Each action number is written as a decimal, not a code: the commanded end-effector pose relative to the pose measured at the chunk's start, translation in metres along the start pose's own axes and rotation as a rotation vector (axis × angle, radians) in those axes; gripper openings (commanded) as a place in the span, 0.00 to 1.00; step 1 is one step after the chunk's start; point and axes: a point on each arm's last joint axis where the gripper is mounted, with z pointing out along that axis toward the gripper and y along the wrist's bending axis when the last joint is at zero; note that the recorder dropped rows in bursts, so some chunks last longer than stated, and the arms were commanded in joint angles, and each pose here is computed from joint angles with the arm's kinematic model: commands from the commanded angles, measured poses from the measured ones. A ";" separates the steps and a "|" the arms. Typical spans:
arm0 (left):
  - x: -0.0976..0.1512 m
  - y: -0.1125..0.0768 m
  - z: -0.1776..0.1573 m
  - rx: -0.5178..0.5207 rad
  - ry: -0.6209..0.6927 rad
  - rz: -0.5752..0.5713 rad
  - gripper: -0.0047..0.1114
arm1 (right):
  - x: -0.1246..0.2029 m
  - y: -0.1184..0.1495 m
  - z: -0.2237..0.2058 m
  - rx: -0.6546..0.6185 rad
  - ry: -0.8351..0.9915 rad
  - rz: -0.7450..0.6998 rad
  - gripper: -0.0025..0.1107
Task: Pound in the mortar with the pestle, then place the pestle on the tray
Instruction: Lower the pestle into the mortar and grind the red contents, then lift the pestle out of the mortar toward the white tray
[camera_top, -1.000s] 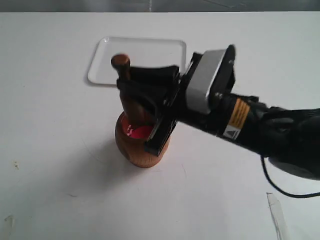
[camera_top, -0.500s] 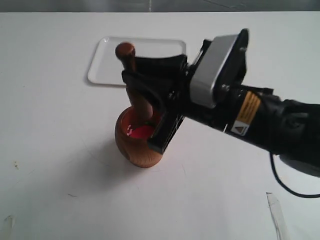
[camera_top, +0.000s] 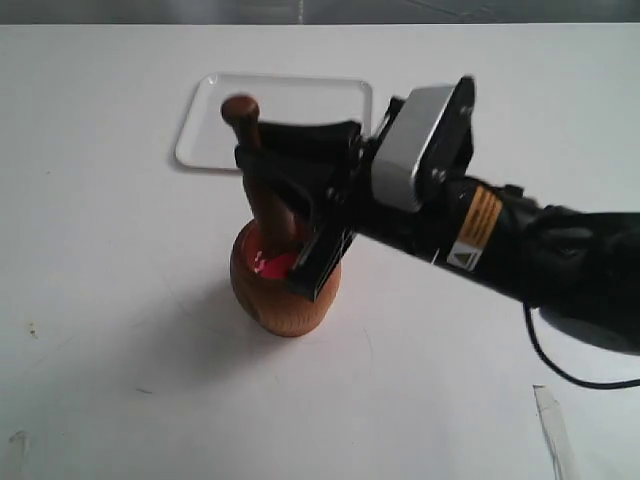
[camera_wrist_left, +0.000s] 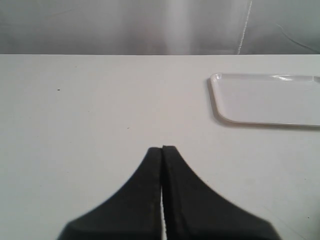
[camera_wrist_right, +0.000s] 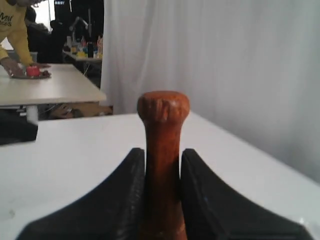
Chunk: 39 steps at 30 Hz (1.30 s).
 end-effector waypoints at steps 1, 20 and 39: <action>0.000 -0.001 0.000 0.008 -0.007 -0.012 0.04 | -0.063 0.001 -0.008 0.020 -0.088 -0.097 0.02; 0.000 -0.001 0.000 0.008 -0.007 -0.012 0.04 | 0.069 -0.001 0.010 0.002 0.177 0.150 0.02; 0.000 -0.001 0.000 0.008 -0.007 -0.012 0.04 | -0.152 -0.053 0.024 0.355 0.432 -0.181 0.02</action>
